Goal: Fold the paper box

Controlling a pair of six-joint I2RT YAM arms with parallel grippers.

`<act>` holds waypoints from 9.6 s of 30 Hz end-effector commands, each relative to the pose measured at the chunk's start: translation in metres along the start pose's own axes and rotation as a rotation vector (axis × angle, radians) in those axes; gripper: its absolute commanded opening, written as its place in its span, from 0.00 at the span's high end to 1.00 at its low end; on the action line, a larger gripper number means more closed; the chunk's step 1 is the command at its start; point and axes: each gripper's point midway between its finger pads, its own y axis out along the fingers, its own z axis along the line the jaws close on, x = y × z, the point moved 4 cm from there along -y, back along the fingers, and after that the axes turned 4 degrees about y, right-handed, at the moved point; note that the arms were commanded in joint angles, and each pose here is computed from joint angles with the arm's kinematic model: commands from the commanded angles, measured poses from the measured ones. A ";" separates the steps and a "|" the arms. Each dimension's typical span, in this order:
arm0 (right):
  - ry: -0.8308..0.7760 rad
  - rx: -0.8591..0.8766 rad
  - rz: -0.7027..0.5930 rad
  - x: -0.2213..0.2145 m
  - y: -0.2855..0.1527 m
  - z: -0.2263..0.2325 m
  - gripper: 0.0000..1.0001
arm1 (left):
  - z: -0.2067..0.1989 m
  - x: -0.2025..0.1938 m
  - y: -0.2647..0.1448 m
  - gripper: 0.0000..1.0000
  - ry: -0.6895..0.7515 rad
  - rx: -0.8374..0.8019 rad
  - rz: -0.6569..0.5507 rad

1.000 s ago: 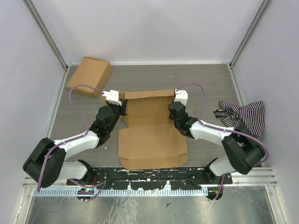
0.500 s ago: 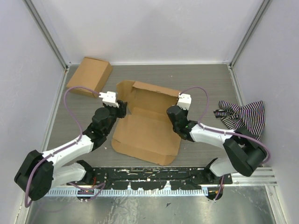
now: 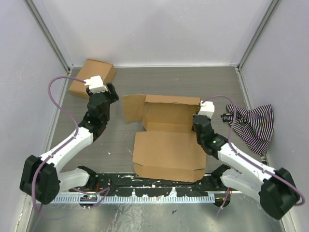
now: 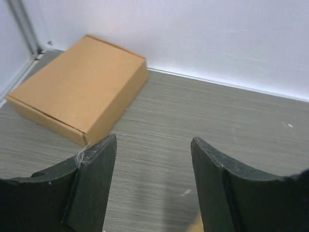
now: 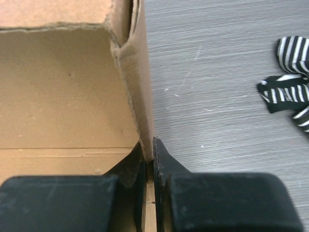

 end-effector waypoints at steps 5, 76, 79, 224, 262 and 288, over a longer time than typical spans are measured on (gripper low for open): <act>0.119 0.036 -0.030 0.017 -0.006 -0.020 0.99 | 0.038 -0.031 0.056 0.36 -0.122 0.085 0.132; 0.121 0.167 0.027 0.019 0.002 -0.002 0.99 | -0.119 -0.104 -0.058 0.50 -0.095 -0.768 0.262; 0.120 0.149 0.033 0.019 0.003 -0.003 0.99 | -0.110 -0.102 -0.066 0.50 -0.077 -0.752 0.273; 0.201 0.123 0.343 0.036 0.026 0.032 0.99 | -0.091 -0.074 -0.071 0.41 0.385 -0.032 0.540; -0.486 0.849 0.292 0.092 0.129 0.260 0.28 | 0.000 -0.001 -0.160 0.39 0.015 -0.203 0.451; -0.486 0.515 0.472 0.003 0.179 0.233 0.67 | 0.008 -0.019 -0.170 0.40 -0.025 -0.201 0.486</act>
